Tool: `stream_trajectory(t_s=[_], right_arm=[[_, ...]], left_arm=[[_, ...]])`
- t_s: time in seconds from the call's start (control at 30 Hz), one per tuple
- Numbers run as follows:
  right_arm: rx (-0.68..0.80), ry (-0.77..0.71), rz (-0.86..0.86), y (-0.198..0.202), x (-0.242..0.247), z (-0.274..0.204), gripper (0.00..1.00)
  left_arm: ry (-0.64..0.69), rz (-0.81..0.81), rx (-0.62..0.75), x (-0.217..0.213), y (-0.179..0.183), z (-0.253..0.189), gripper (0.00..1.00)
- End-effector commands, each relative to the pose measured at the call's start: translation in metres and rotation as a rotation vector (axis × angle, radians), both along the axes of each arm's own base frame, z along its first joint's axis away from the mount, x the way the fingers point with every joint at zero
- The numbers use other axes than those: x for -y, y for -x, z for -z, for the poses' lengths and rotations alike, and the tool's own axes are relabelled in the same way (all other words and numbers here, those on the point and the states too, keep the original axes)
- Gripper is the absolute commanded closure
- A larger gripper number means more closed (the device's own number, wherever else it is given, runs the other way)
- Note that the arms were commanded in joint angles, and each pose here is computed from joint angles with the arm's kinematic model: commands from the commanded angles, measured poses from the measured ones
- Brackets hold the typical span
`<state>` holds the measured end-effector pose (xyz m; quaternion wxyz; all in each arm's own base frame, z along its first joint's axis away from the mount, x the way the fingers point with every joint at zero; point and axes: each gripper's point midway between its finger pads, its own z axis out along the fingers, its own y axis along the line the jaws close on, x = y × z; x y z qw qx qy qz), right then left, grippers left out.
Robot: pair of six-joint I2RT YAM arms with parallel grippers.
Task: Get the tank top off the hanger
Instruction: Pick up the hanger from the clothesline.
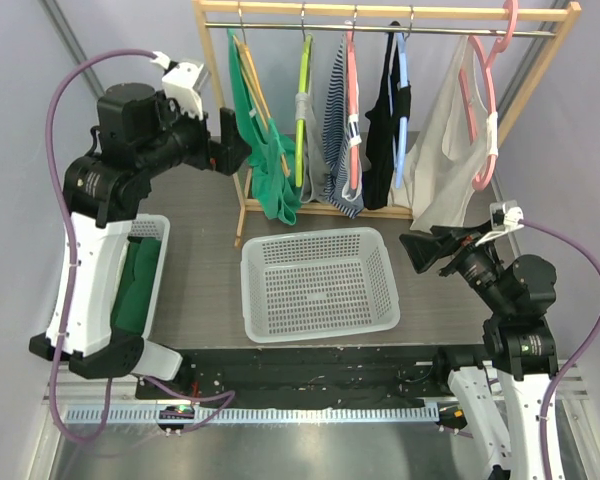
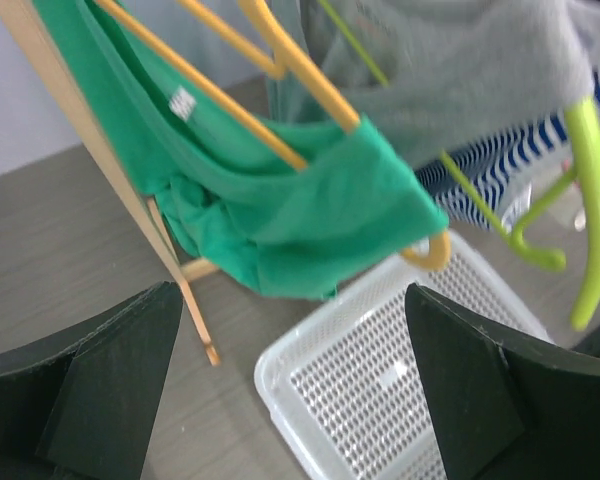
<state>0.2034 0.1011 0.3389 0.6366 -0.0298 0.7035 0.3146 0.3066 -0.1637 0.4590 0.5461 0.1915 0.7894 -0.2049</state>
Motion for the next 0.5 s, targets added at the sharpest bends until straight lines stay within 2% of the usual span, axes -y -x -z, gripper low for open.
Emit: stream_trajectory(t_s=[0.0, 0.2, 0.4, 0.47], right_arm=[[0.057, 0.018, 0.013, 0.002, 0.002, -0.002, 0.0], [0.026, 0.026, 0.015, 0.002, 0.003, 0.016, 0.0], [0.018, 0.013, 0.004, 0.002, 0.001, 0.019, 0.03], [0.012, 0.014, 0.015, 0.003, 0.003, 0.022, 0.05]], left_arm=[[0.125, -0.097, 0.164, 0.002, -0.025, -0.058, 0.0], [0.184, -0.088, 0.263, 0.034, -0.038, -0.087, 0.0], [0.173, -0.225, 0.301, 0.045, -0.071, -0.086, 0.0], [0.164, -0.299, 0.311, 0.038, -0.08, -0.085, 0.05]])
